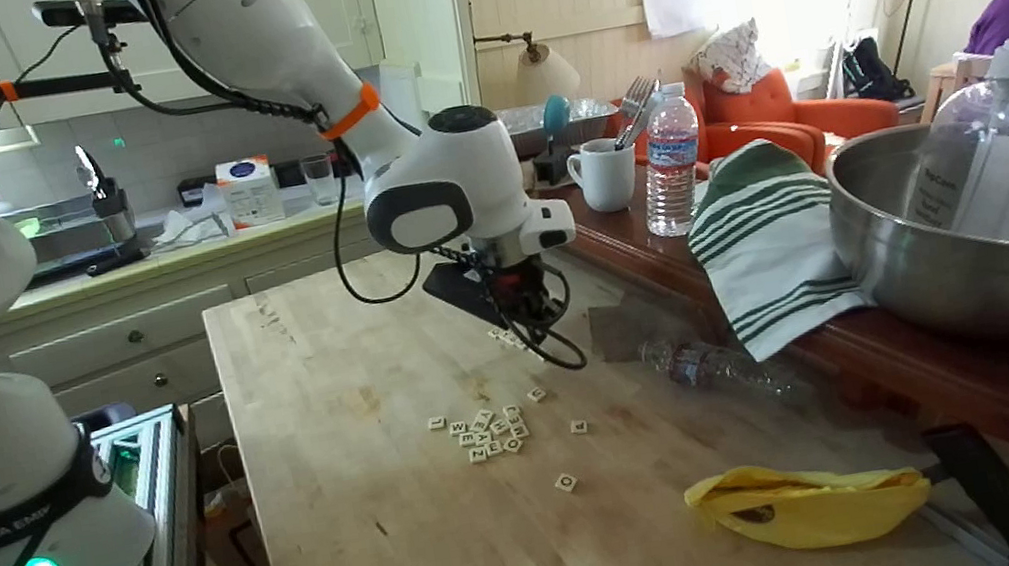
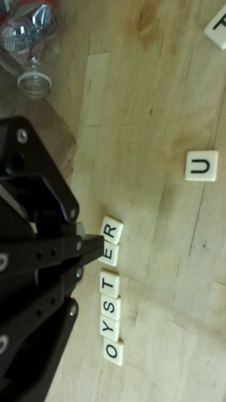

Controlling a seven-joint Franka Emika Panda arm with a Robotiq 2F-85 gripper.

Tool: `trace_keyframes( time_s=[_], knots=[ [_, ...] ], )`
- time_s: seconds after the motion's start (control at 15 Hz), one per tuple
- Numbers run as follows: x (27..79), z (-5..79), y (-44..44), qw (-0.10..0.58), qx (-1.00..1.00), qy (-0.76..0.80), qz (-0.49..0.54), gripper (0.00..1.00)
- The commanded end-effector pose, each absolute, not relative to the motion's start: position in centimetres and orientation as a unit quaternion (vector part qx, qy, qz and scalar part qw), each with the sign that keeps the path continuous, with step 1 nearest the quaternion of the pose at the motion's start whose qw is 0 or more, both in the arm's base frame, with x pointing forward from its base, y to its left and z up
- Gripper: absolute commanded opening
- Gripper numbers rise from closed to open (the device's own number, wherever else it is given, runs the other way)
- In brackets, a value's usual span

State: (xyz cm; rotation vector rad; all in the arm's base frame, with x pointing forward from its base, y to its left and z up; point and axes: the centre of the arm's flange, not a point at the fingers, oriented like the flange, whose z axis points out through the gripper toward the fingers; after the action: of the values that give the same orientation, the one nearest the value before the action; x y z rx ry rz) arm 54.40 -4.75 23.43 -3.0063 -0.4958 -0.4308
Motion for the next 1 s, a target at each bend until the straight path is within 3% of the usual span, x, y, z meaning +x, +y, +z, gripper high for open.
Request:
trace_keyframes(
  time_s=[0.0,0.93],
  knots=[
    [54.6,22.3,-5.6,0.027,-0.981,-0.125,-0.145,0.00],
    [55.6,20.7,-5.2,0.029,-0.982,-0.105,-0.153,0.00]
  ],
)
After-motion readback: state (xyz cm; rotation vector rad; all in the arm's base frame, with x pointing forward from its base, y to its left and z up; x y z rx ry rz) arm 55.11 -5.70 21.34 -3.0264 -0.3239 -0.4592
